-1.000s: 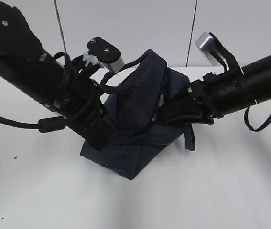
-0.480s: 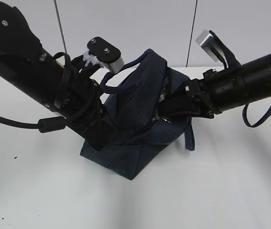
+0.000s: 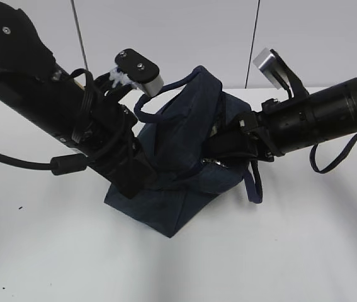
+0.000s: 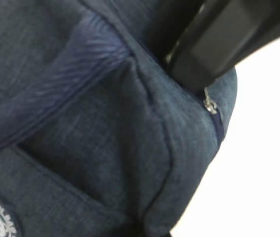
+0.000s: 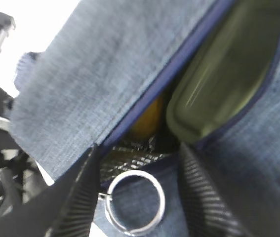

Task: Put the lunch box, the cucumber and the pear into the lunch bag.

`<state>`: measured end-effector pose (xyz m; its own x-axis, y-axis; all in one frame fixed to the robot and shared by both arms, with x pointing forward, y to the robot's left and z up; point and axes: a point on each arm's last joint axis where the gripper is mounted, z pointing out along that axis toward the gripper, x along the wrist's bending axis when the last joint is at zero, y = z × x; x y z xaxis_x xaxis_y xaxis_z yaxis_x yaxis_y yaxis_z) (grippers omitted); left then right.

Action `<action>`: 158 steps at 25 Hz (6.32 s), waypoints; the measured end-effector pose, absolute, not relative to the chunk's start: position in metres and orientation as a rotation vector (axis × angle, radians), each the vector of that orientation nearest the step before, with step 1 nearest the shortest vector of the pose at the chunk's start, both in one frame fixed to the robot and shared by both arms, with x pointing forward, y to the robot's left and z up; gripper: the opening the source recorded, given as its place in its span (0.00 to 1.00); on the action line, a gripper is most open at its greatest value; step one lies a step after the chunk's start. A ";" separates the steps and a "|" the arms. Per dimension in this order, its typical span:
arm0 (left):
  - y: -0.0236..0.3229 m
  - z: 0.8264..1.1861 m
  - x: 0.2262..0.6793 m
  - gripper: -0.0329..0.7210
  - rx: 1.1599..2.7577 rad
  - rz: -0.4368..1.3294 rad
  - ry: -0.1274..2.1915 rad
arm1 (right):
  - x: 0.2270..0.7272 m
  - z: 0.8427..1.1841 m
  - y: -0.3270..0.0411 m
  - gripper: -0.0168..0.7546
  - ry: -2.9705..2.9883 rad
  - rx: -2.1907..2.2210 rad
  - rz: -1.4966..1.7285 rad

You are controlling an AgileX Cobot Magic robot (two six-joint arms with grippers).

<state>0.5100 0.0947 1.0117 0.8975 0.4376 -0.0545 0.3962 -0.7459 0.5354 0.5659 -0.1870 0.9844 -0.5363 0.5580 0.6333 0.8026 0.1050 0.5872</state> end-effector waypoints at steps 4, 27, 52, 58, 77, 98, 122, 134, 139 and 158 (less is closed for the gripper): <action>0.095 1.012 0.510 0.05 2.506 0.098 0.599 | 0.563 0.977 -0.184 0.55 -2.073 -1.293 -1.371; 0.095 1.012 0.510 0.05 2.505 0.096 0.601 | 0.552 0.975 -0.192 0.55 -2.156 -1.140 -1.235; 0.094 1.012 0.511 0.06 2.493 0.102 0.609 | 0.480 0.999 -0.180 0.47 -2.835 -0.874 -1.506; 0.094 1.012 0.511 0.06 2.491 0.102 0.610 | 0.490 0.977 -0.176 0.47 -2.848 -0.911 -1.431; 0.094 1.012 0.511 0.06 2.487 0.108 0.612 | 0.465 0.999 -0.176 0.46 -2.767 -0.853 -1.521; 0.093 1.013 0.512 0.06 2.467 0.108 0.628 | 0.481 0.966 -0.175 0.45 -2.728 -0.976 -1.469; 0.093 1.014 0.512 0.06 2.461 0.113 0.632 | 0.491 0.969 -0.151 0.41 -2.735 -0.876 -1.521; 0.093 1.014 0.512 0.06 2.461 0.113 0.632 | 0.496 0.949 -0.149 0.34 -2.685 -0.941 -1.452; 0.093 1.014 0.512 0.06 2.460 0.114 0.632 | 0.500 0.951 -0.148 0.34 -2.676 -0.956 -1.495; 0.093 1.014 0.512 0.06 2.460 0.113 0.632 | 0.509 0.960 -0.147 0.03 -2.693 -0.991 -1.521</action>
<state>0.5122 0.0926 1.0135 0.8837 0.4639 -0.0617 0.4139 -0.7133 0.5656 0.5093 -0.1473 0.9601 -0.8086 0.5543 0.1976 0.4553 0.3766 0.8068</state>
